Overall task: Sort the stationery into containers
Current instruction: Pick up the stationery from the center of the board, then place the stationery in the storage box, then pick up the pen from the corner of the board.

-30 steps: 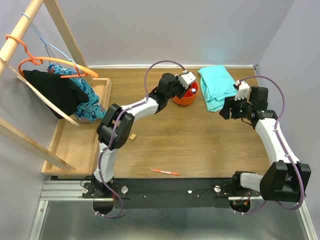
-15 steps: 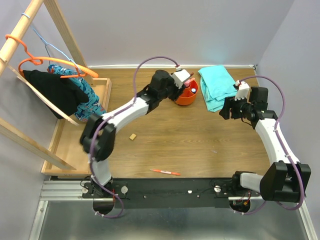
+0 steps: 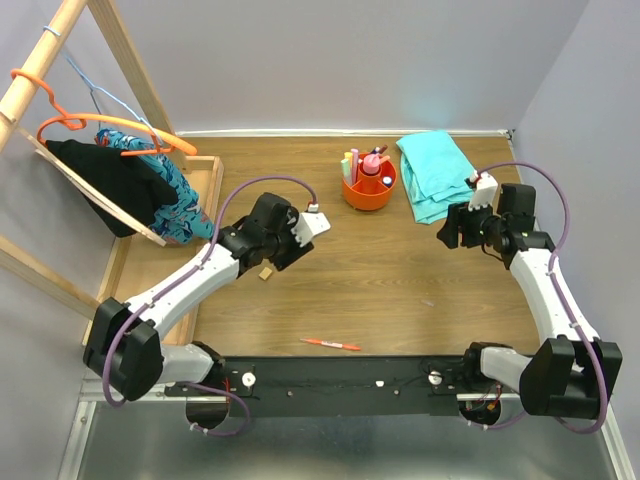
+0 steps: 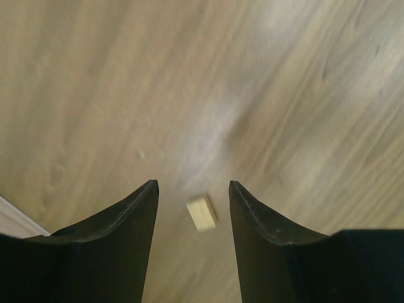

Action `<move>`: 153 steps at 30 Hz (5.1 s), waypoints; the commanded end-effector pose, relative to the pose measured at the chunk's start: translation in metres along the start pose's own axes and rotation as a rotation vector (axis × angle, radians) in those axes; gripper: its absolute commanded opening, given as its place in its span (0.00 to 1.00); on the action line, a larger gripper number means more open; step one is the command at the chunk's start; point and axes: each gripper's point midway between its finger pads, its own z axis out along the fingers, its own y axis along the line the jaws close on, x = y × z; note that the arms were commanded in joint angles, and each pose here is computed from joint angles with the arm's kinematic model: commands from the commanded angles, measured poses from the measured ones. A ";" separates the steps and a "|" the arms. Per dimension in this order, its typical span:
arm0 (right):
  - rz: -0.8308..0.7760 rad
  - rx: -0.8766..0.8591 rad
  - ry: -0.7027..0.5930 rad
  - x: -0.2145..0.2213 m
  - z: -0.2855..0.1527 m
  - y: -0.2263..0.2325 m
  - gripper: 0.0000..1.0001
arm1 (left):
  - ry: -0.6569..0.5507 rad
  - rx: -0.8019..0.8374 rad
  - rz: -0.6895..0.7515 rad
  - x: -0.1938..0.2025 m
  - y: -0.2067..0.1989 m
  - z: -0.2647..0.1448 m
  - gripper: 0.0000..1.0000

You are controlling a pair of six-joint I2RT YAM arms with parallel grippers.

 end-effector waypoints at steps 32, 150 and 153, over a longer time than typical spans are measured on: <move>0.006 -0.013 -0.046 0.003 -0.013 0.010 0.71 | 0.537 0.081 -0.263 0.120 0.002 0.050 0.43; -0.336 0.025 0.149 0.022 -0.031 -0.025 0.68 | 0.061 0.678 0.281 0.030 -0.210 0.007 0.46; -0.333 0.030 0.142 0.023 -0.034 -0.024 0.68 | 0.059 0.689 0.281 0.028 -0.220 0.007 0.45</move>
